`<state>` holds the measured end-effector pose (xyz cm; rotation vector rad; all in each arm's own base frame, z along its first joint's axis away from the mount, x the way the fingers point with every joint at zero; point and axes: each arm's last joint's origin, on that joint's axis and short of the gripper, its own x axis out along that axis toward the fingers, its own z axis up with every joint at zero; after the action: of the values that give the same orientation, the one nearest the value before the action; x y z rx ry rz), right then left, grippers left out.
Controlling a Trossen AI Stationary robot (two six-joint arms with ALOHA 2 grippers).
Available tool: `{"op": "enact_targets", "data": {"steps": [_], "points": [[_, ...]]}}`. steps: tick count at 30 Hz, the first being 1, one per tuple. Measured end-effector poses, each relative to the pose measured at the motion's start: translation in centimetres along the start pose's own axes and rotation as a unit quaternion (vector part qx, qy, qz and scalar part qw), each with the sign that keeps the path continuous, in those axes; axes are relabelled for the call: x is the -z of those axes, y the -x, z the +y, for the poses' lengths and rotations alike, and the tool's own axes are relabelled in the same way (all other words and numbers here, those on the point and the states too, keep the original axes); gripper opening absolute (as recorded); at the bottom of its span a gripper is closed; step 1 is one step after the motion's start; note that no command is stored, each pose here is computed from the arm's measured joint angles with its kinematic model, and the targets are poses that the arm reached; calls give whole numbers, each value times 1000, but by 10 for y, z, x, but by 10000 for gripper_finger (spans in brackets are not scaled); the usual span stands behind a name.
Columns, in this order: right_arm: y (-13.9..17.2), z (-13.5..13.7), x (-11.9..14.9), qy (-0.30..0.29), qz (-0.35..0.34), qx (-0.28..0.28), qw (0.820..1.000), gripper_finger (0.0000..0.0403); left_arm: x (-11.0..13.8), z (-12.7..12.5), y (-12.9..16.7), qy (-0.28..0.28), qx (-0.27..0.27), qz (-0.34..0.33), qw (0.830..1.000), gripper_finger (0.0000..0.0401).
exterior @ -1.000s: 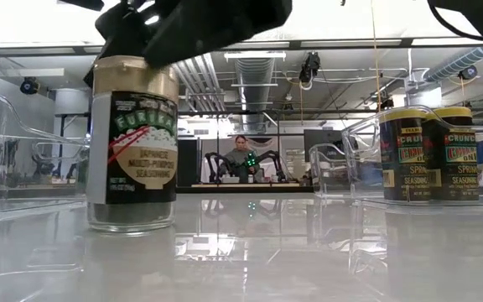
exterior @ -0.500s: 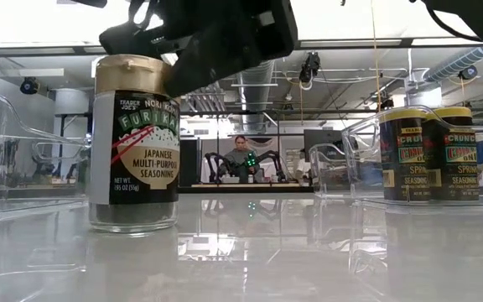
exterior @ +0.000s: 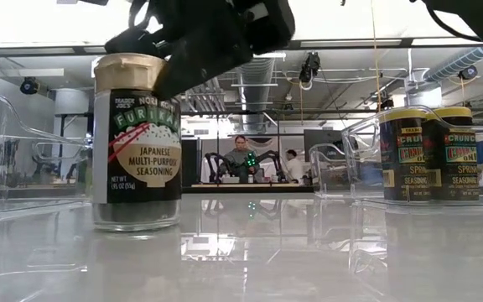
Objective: Sort spices by type
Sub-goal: Put the brown seasoning bottle into the bottom right transparent bin
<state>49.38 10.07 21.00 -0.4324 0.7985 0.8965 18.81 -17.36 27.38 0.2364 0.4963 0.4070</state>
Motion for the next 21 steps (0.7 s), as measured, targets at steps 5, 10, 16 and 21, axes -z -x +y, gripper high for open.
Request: {"op": "enact_targets", "data": {"steps": [5,10,16,21], "points": [[12,22,-20,-18,49,30,998,270,0,0,0,-4,0,0,1000,285],[41,63,-49,-49,65,27,996,270,0,0,0,-2,5,4,1000,285],[61,125,-73,-124,124,46,984,270,1,-1,0,8,23,20,1000,285],[81,183,-90,-177,163,129,962,270,1,-1,0,9,23,20,999,285]]}}
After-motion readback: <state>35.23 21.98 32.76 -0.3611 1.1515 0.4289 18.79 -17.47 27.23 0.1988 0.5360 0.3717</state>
